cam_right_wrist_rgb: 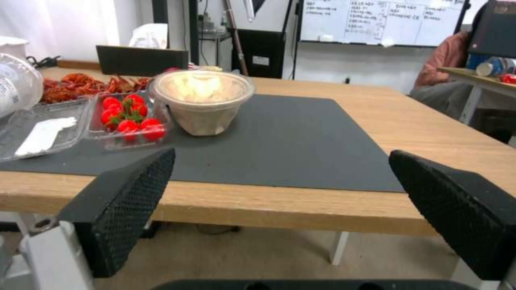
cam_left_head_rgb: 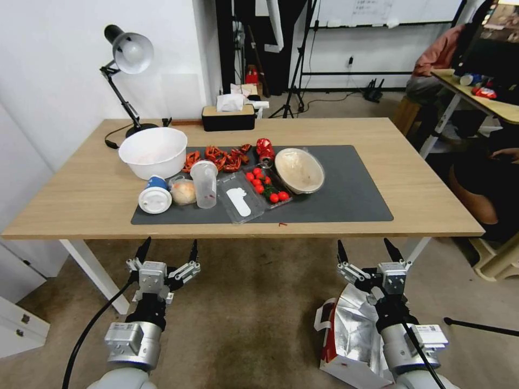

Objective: Pick up the food delivery bag from the floor and place it on the table.

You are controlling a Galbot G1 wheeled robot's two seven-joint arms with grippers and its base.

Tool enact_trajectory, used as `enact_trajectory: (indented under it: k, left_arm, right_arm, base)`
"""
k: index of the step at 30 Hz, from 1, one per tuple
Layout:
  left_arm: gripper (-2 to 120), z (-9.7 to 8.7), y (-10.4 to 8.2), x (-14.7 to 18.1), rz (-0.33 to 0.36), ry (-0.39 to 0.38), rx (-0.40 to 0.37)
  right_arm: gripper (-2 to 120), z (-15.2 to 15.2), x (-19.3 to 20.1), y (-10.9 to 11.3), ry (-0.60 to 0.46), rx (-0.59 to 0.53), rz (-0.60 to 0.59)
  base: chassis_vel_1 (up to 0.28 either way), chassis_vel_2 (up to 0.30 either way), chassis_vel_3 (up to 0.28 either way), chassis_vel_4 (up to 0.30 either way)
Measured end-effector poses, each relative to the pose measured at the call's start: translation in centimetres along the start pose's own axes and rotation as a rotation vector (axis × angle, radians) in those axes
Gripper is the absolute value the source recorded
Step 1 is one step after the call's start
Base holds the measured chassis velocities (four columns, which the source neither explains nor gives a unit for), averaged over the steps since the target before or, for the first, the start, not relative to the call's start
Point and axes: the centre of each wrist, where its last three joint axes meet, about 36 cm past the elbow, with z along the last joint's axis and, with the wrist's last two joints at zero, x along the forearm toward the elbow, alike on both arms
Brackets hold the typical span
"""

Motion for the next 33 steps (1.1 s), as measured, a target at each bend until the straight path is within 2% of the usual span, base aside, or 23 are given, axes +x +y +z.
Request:
enact_trajectory:
  k: [26, 27, 29, 30, 33]
  left_arm:
    - [100, 0.0, 0.0, 0.0, 0.0, 0.0, 0.0]
    - [100, 0.0, 0.0, 0.0, 0.0, -0.001, 0.001]
    - [98, -0.1, 0.0, -1.0, -0.006, -0.027, 0.02]
    - [98, -0.1, 0.0, -1.0, -0.006, -0.027, 0.02]
    - [98, -0.6, -0.1, -3.8, -0.017, -0.092, 0.07]
  right_arm:
    - [100, 0.0, 0.0, 0.0, 0.0, 0.0, 0.0]
    - [100, -0.2, -0.2, -0.3, -0.012, -0.005, 0.002]
    - [100, -2.1, -1.2, -2.5, -0.118, 0.051, 0.028]
    - [100, -2.1, -1.2, -2.5, -0.118, 0.051, 0.028]
    - [100, -2.7, -1.3, -2.8, -0.105, 0.062, 0.007]
  base:
    - [0.0, 0.0, 0.0, 0.0]
    - [0.0, 0.0, 0.0, 0.0]
    - [0.0, 0.0, 0.0, 0.0]
    - [0.0, 0.0, 0.0, 0.0]
    - [0.0, 0.0, 0.0, 0.0]
